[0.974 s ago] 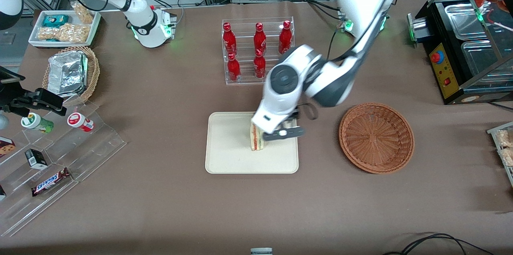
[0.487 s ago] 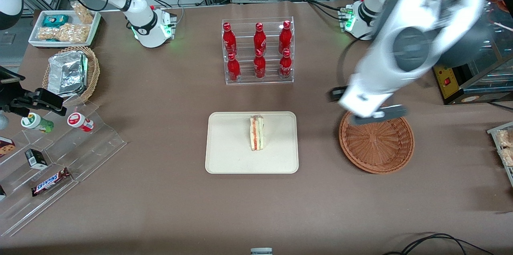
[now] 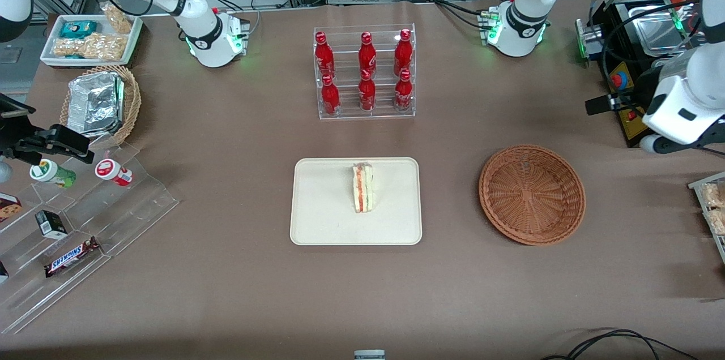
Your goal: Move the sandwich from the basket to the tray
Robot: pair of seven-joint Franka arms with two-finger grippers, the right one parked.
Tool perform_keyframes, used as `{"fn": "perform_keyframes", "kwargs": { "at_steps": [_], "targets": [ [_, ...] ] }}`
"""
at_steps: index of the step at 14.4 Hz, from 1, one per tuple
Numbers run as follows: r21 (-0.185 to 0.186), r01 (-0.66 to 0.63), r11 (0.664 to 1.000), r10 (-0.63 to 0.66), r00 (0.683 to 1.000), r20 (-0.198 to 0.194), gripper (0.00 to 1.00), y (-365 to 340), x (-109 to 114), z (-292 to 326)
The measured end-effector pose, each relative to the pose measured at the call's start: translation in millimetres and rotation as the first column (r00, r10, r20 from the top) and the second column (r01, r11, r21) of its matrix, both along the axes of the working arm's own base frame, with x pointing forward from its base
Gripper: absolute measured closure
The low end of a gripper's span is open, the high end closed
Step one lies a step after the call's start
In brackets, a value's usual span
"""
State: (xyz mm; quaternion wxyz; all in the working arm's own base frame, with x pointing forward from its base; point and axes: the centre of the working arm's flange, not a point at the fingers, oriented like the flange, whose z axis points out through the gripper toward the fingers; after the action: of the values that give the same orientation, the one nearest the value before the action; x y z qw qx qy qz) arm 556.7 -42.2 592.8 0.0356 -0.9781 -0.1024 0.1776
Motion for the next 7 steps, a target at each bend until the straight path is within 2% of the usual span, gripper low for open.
{"fn": "perform_keyframes", "kwargs": {
  "at_steps": [1,3,6,7],
  "targets": [
    [0.007,0.003,1.000,-0.003,1.000,-0.004,0.00,4.7,-5.0,0.2],
    [-0.002,0.029,1.000,-0.029,1.000,0.005,0.00,14.5,-14.0,8.4],
    [-0.031,0.130,0.991,-0.129,0.991,0.033,0.00,18.2,-20.2,20.9],
    [-0.020,0.147,0.989,-0.146,0.988,0.053,0.00,19.2,-17.8,22.4]
  ]
}}
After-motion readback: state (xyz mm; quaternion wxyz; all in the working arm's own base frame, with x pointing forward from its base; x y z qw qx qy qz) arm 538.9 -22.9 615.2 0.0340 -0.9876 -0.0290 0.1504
